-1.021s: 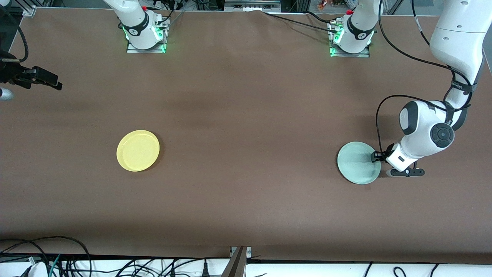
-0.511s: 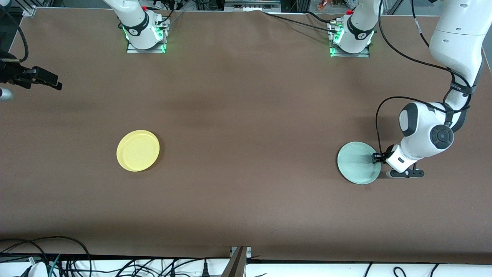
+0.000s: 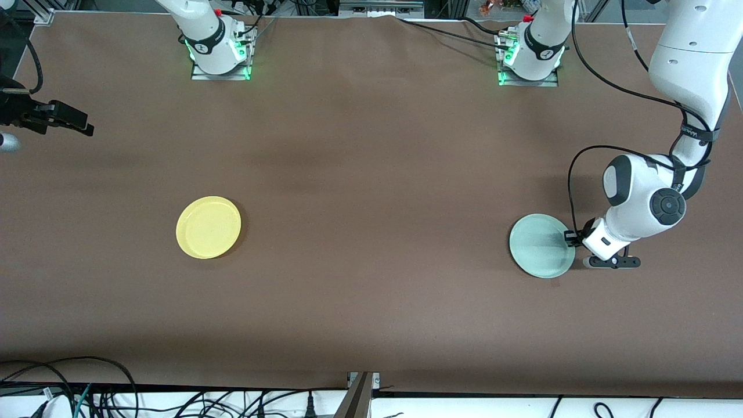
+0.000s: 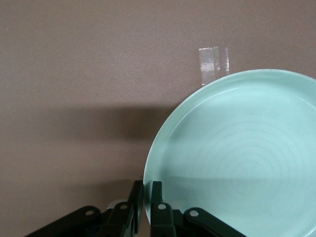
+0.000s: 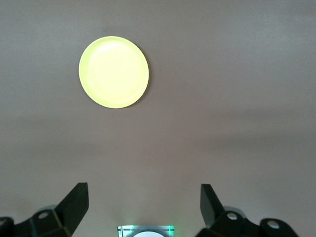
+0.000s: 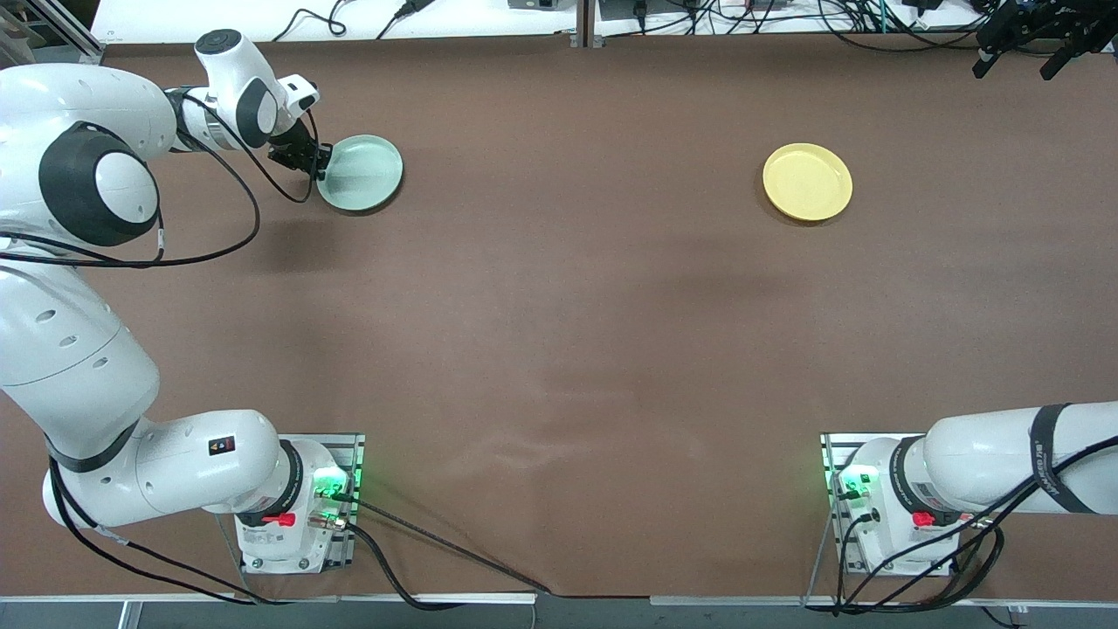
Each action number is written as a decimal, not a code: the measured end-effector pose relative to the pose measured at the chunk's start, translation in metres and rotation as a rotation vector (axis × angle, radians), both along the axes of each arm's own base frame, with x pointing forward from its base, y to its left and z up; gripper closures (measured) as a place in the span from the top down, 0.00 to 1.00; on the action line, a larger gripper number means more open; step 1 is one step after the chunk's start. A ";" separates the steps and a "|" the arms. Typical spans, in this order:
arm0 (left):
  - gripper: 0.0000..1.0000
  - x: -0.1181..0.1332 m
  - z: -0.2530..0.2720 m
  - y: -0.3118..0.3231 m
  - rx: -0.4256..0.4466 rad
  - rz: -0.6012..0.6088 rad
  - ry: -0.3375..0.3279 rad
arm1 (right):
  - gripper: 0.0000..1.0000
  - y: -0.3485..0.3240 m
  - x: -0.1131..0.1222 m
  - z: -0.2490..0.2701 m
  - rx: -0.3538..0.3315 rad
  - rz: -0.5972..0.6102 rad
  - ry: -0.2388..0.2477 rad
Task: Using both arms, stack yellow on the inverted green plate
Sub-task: 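Close the left gripper on the green plate's rim, then lift the green plate with the left gripper and flip it over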
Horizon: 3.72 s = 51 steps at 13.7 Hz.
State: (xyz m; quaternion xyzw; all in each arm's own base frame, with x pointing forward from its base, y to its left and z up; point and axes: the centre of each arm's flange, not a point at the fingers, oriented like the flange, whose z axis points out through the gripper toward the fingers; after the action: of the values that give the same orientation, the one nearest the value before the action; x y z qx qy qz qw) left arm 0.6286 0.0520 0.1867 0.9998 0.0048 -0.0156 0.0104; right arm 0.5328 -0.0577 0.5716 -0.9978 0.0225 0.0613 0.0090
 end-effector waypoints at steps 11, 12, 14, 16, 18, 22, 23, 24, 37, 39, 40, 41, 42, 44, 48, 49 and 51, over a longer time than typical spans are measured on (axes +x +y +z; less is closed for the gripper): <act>0.03 0.018 0.030 -0.009 0.024 -0.068 -0.006 | 1.00 0.001 0.000 0.000 0.000 0.002 0.000; 0.03 0.025 0.045 -0.017 0.026 -0.080 0.011 | 1.00 0.002 0.000 0.000 0.000 0.003 0.000; 0.03 0.040 0.082 -0.043 0.037 -0.119 0.051 | 1.00 0.002 0.000 0.000 0.000 0.004 0.000; 0.03 0.052 0.120 -0.080 0.049 -0.166 0.069 | 1.00 0.002 0.000 0.000 0.000 0.004 0.000; 0.03 0.056 0.140 -0.114 0.065 -0.202 0.064 | 1.00 0.002 0.000 0.000 0.000 0.004 0.000; 0.03 0.056 0.155 -0.177 0.213 -0.278 0.009 | 1.00 0.002 0.000 0.000 0.000 0.003 0.000; 0.03 0.053 0.159 -0.198 0.234 -0.289 0.002 | 1.00 0.001 0.000 0.000 0.000 0.003 0.000; 0.03 0.050 0.164 -0.219 0.257 -0.297 -0.007 | 1.00 0.001 0.000 0.000 0.000 0.003 0.000; 0.03 0.010 0.182 -0.425 0.725 -0.436 -0.297 | 1.00 0.002 0.000 0.000 0.000 0.004 0.000; 0.03 0.008 0.171 -0.440 0.807 -0.452 -0.351 | 1.00 0.002 0.000 0.000 0.000 0.004 0.000; 0.03 0.005 0.166 -0.450 0.839 -0.469 -0.375 | 1.00 0.002 0.000 0.000 0.000 0.004 0.000; 0.03 0.000 0.162 -0.462 0.872 -0.495 -0.404 | 1.00 0.002 0.000 0.000 0.000 0.004 0.000; 0.03 -0.006 0.159 -0.474 0.908 -0.525 -0.436 | 1.00 0.002 0.000 0.000 0.000 0.004 0.000; 0.03 -0.018 0.150 -0.497 0.986 -0.595 -0.497 | 1.00 0.002 0.000 0.000 0.000 0.004 0.001; 0.03 -0.041 0.112 -0.540 1.080 -0.677 -0.589 | 1.00 0.002 -0.001 -0.001 0.001 0.004 0.007; 0.03 -0.044 0.100 -0.549 1.086 -0.683 -0.600 | 1.00 0.002 -0.001 -0.001 0.001 0.004 0.007; 0.03 -0.058 0.077 -0.568 1.090 -0.678 -0.621 | 1.00 0.002 -0.001 -0.001 0.001 0.004 0.008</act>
State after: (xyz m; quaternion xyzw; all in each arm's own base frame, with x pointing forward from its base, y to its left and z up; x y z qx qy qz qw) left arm 0.5703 -0.5160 0.2640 0.7673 -0.3025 0.2722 -0.4956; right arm 0.5321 -0.0553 0.5710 -0.9976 0.0205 0.0651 0.0092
